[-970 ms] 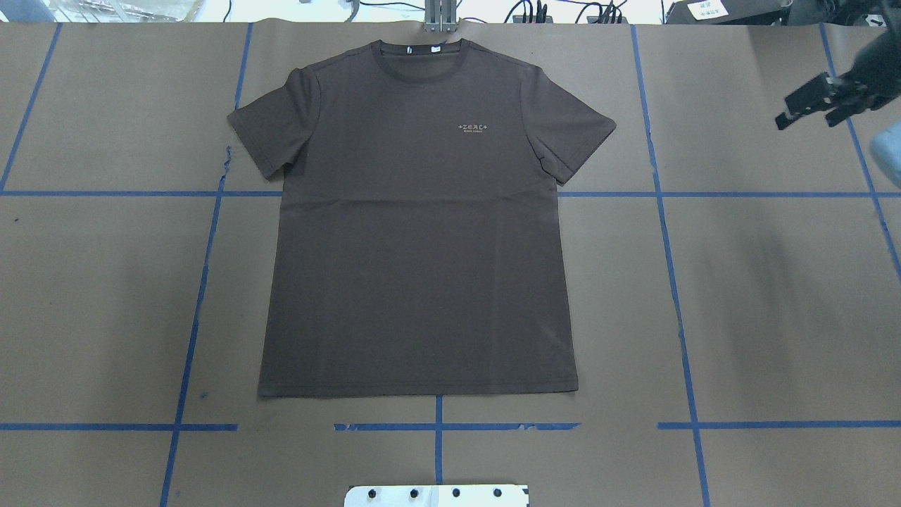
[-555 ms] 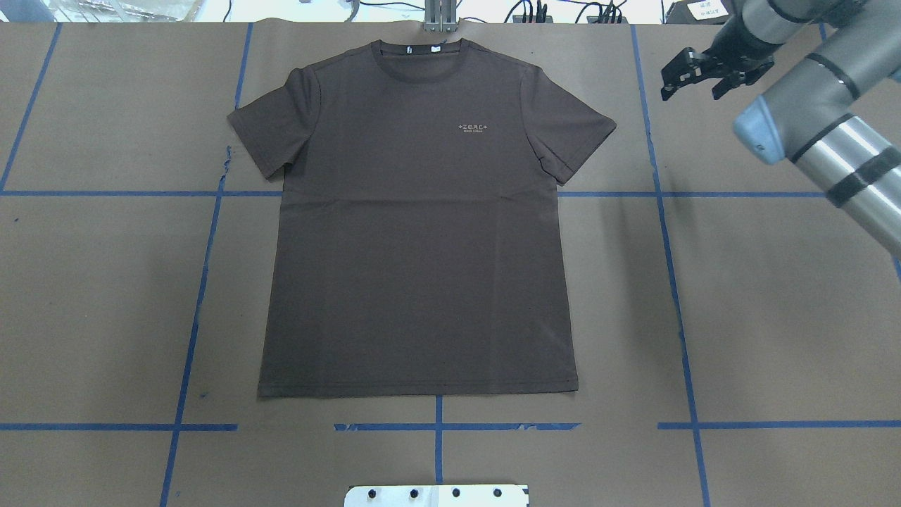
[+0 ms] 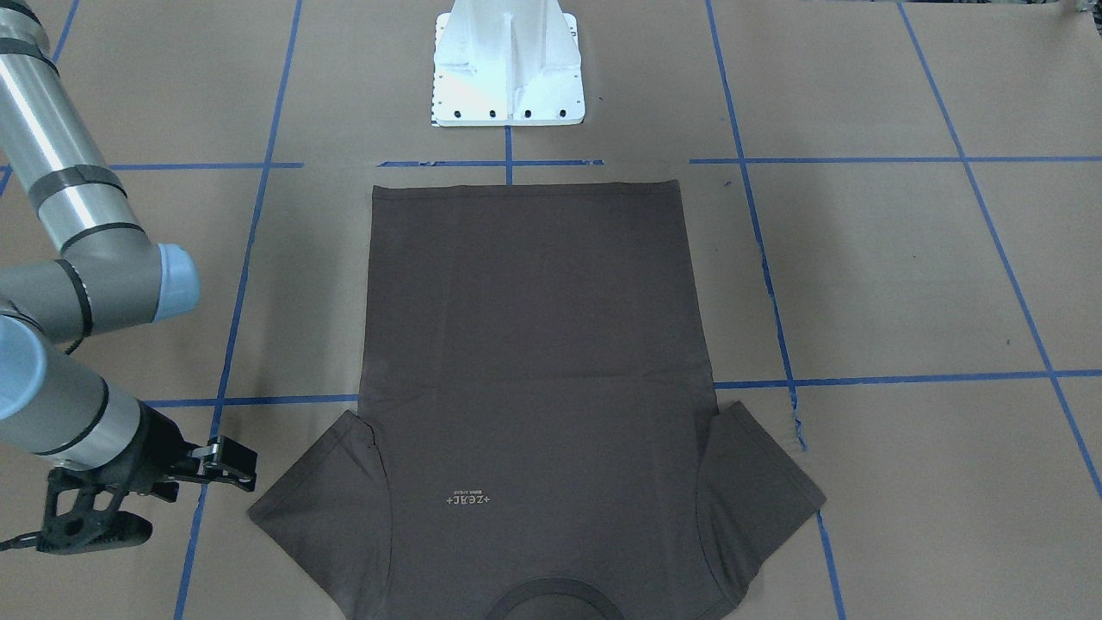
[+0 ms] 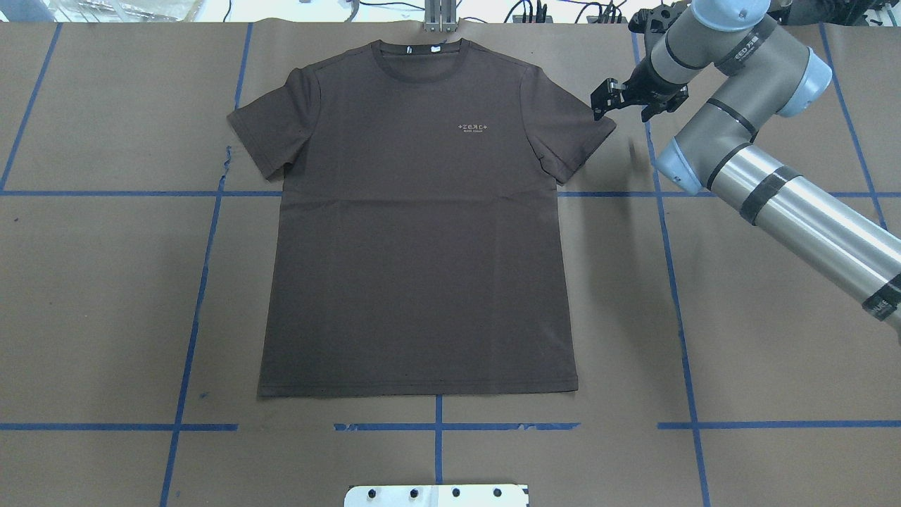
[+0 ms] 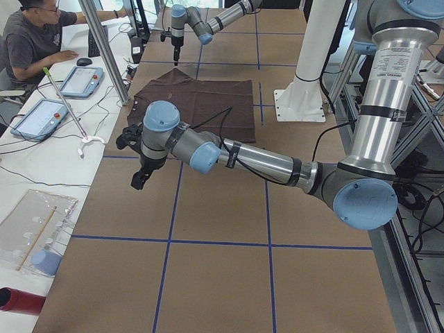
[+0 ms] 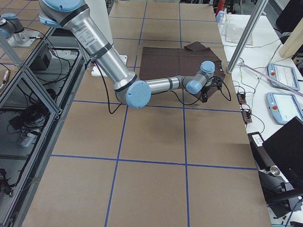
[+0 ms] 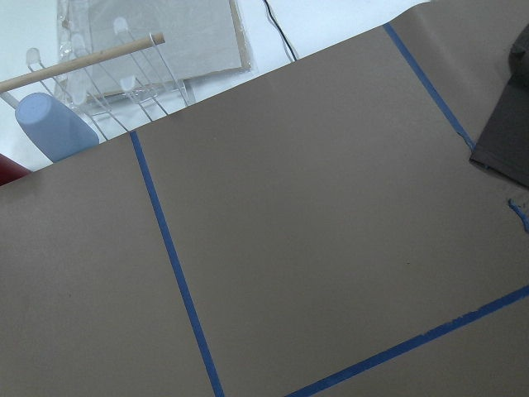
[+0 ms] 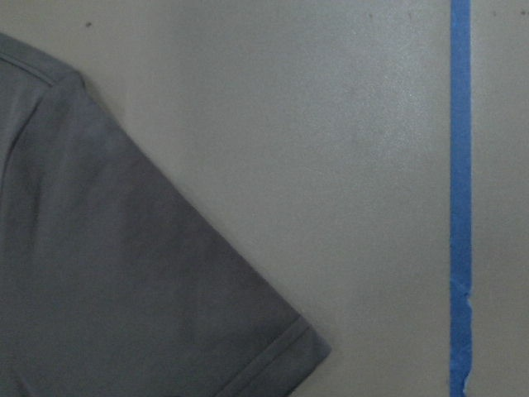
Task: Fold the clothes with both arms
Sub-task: 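Grasp the sleeve tip nearest the right gripper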
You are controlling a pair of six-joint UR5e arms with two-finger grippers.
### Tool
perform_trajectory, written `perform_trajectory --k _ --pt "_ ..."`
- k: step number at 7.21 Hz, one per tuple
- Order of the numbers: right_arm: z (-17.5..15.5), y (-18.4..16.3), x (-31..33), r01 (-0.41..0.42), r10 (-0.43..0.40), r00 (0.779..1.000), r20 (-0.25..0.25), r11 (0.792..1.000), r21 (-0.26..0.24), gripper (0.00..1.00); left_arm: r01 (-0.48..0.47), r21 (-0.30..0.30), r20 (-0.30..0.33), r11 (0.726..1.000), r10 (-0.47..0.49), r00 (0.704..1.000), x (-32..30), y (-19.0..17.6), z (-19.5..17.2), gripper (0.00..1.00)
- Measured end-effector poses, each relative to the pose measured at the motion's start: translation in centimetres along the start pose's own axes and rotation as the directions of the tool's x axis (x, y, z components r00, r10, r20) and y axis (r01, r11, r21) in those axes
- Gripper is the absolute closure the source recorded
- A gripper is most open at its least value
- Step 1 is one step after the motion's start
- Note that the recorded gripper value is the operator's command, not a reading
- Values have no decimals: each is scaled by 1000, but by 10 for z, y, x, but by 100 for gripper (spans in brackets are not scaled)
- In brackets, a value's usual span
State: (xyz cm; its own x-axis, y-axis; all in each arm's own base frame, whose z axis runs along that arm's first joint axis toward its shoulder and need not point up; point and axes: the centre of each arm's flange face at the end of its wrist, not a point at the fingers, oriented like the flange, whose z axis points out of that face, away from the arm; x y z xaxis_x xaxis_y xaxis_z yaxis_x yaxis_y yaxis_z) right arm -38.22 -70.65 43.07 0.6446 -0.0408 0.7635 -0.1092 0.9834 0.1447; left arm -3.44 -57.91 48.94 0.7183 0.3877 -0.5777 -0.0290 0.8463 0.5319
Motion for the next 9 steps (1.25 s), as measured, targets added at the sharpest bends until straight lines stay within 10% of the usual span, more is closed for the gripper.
perform_trajectory --k 7,9 --pt "26 -4 -15 0 0 999 -47 1000 -5 6 -3 3 2 1000 3 1000 2 -2 -2 0" --pt "29 -4 -12 -4 3 999 -53 1000 -10 55 -3 2 3 1000 3 1000 1 -1 -1 0"
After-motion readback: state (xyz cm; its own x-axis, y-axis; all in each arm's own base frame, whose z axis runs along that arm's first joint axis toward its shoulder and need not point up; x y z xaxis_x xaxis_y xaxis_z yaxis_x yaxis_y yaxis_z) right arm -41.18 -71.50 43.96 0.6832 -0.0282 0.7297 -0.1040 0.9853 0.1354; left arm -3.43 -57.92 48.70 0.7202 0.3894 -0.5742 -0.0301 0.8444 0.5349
